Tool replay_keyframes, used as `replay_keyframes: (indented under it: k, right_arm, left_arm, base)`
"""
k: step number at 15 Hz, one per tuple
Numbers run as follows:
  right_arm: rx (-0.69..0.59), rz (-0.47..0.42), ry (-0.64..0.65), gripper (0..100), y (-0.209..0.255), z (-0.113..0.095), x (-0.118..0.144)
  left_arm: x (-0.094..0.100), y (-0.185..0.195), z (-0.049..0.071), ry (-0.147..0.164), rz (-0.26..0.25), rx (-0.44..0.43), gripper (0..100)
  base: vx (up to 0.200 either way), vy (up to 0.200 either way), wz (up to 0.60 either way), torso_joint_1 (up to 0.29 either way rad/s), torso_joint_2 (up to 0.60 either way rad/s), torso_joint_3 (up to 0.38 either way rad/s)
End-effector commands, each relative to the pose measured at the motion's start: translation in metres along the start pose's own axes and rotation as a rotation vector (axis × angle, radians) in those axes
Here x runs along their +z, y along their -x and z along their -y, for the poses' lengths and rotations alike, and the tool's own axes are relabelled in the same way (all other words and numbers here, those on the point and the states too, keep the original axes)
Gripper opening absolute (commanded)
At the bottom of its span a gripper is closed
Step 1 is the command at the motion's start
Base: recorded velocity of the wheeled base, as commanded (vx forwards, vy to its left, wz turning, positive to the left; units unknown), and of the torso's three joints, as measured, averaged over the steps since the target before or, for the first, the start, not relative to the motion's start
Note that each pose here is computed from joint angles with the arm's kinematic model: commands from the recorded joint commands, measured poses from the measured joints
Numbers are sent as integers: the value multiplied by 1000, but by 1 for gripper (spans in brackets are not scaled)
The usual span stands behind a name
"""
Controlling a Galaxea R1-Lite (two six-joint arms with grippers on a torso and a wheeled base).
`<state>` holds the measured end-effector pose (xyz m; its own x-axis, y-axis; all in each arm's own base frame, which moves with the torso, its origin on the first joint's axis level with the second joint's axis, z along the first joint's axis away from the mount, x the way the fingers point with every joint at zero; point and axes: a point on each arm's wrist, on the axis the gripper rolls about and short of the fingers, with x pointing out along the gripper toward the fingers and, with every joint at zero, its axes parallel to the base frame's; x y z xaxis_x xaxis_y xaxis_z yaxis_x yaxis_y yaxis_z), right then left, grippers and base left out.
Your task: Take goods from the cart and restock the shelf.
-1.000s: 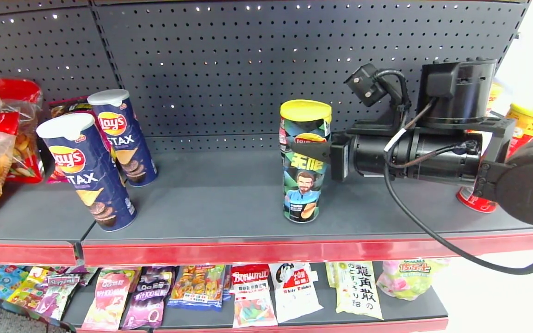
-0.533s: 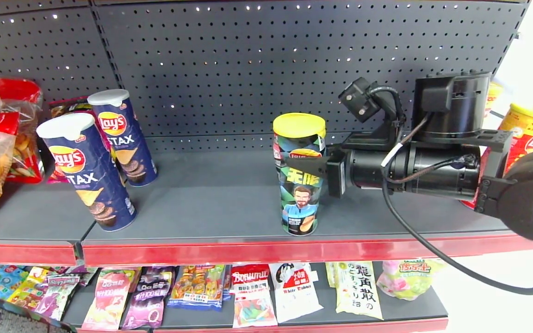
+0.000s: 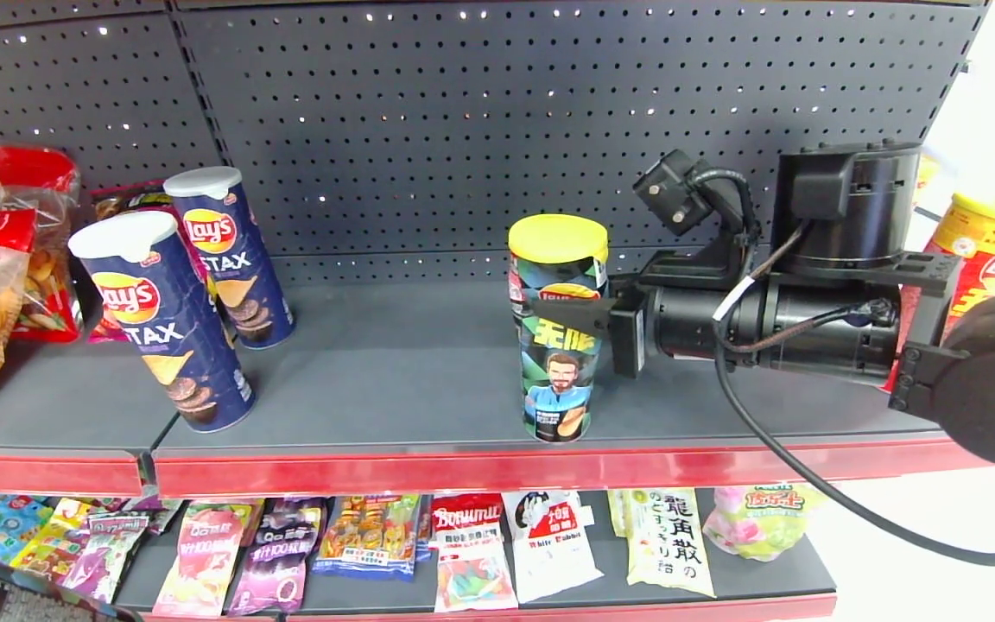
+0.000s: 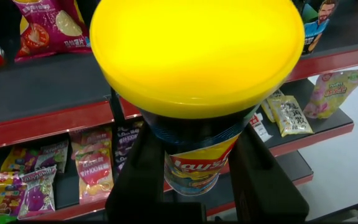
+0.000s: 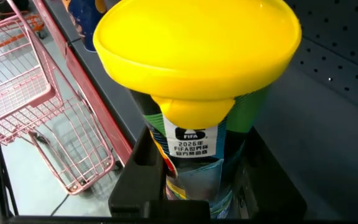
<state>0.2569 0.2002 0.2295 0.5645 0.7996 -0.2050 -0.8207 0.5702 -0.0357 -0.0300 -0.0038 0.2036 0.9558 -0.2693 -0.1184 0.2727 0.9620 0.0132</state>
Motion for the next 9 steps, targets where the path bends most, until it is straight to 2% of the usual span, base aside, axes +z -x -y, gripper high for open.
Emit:
replay_keyframes:
  k: [1,5,6,9]
  right_arm:
    - [1,-2,0,0,0,0,0]
    - [-19,-7,-1,0,-1,1,-1]
    - [-19,-9,1,100,-1,0,-2]
    - [-19,-6,0,100,1,0,-1]
  left_arm:
    - [-1,0,0,0,-2,0,0]
    - [-1,0,0,0,-4,0,0]
    - [-1,0,0,0,-4,0,0]
    - [-2,-1,0,1,-5,0,0]
  base:
    - [0,0,0,0,0,0]
    - [0,0,0,0,0,0]
    - [0,0,0,0,0,0]
    - [0,0,0,0,0,0]
